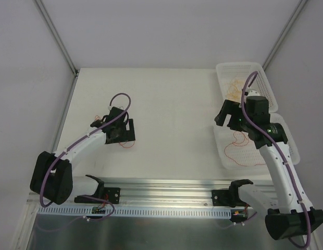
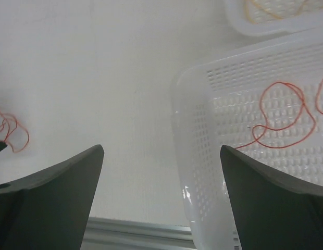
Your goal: Untangle the cables
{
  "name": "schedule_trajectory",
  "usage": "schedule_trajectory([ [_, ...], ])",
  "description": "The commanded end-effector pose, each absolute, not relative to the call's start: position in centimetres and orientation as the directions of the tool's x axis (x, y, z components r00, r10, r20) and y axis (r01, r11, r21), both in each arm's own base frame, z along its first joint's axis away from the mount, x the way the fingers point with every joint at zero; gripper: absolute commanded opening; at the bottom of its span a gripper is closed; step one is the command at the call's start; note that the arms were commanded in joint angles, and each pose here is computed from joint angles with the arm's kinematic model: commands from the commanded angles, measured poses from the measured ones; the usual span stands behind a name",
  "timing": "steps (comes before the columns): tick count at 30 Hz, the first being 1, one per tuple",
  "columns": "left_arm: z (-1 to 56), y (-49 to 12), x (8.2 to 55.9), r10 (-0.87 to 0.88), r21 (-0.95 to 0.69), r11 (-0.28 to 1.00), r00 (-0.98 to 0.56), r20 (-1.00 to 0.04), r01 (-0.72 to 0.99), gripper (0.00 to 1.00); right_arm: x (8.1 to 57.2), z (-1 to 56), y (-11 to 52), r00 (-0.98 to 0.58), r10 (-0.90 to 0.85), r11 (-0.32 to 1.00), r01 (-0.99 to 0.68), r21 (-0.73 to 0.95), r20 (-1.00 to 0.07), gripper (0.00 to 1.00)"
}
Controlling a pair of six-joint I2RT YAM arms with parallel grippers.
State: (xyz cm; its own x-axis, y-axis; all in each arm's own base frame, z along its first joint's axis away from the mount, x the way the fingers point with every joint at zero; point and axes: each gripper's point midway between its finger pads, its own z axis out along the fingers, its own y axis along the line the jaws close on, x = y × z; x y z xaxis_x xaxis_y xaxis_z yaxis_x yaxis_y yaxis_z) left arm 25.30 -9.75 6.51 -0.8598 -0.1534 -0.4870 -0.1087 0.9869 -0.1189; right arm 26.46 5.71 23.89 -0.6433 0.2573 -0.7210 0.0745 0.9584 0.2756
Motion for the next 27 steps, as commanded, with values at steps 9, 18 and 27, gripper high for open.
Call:
schedule_trajectory([
  [9, 5.8, -13.2, 27.3, 0.004, -0.032, 0.999, -0.882, -0.471, 0.022, 0.69, 21.6, 21.7, 14.1, -0.708, 0.096, 0.863, -0.291, 0.413, -0.699, 1.0],
  [18, 9.9, -18.8, 27.7, 0.0, -0.141, 0.986, -0.848, -0.529, 0.089, 0.0, 19.4, 22.2, 13.4, -0.681, 0.034, 0.854, -0.361, 0.375, -0.732, 0.99],
  [27, 28.7, -30.4, 25.7, -0.063, -0.427, 0.821, -0.685, -0.726, 0.378, 0.0, 18.3, 23.6, 13.9, -0.638, -0.003, 0.822, -0.441, 0.361, -0.77, 1.0],
])
